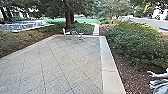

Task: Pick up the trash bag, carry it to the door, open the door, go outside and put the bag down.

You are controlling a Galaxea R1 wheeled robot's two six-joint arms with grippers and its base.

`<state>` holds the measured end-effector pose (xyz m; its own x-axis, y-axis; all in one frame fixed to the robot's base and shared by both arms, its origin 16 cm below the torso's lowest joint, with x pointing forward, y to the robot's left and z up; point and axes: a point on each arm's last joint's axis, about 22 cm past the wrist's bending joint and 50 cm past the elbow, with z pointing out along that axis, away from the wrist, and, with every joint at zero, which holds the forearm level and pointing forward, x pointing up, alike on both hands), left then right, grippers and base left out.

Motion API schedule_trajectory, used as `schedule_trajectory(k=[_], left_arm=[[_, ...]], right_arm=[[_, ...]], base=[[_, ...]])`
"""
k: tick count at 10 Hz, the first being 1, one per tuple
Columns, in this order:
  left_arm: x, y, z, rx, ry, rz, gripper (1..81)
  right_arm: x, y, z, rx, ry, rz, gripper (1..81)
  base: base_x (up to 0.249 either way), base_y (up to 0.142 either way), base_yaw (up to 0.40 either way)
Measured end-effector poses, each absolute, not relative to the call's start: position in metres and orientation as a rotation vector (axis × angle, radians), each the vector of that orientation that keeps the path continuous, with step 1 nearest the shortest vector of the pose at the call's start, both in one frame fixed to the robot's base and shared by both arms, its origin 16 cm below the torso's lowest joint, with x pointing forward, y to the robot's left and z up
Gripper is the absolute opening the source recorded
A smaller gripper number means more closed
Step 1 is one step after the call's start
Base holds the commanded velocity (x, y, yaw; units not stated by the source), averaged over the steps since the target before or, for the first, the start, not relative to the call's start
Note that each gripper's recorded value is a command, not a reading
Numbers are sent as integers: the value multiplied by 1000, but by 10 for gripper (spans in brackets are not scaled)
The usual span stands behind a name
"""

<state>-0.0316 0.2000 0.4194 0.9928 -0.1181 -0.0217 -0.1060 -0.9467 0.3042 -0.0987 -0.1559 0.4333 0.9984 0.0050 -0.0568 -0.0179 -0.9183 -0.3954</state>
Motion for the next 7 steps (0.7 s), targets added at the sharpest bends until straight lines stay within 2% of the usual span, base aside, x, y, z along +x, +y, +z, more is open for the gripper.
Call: schedule_trajectory(k=[7], left_arm=[[-38,200,419,2830,-161,-58,10]], right_arm=[[-111,-156,434,-2736,6,110,811]], base=[[120,0,0]])
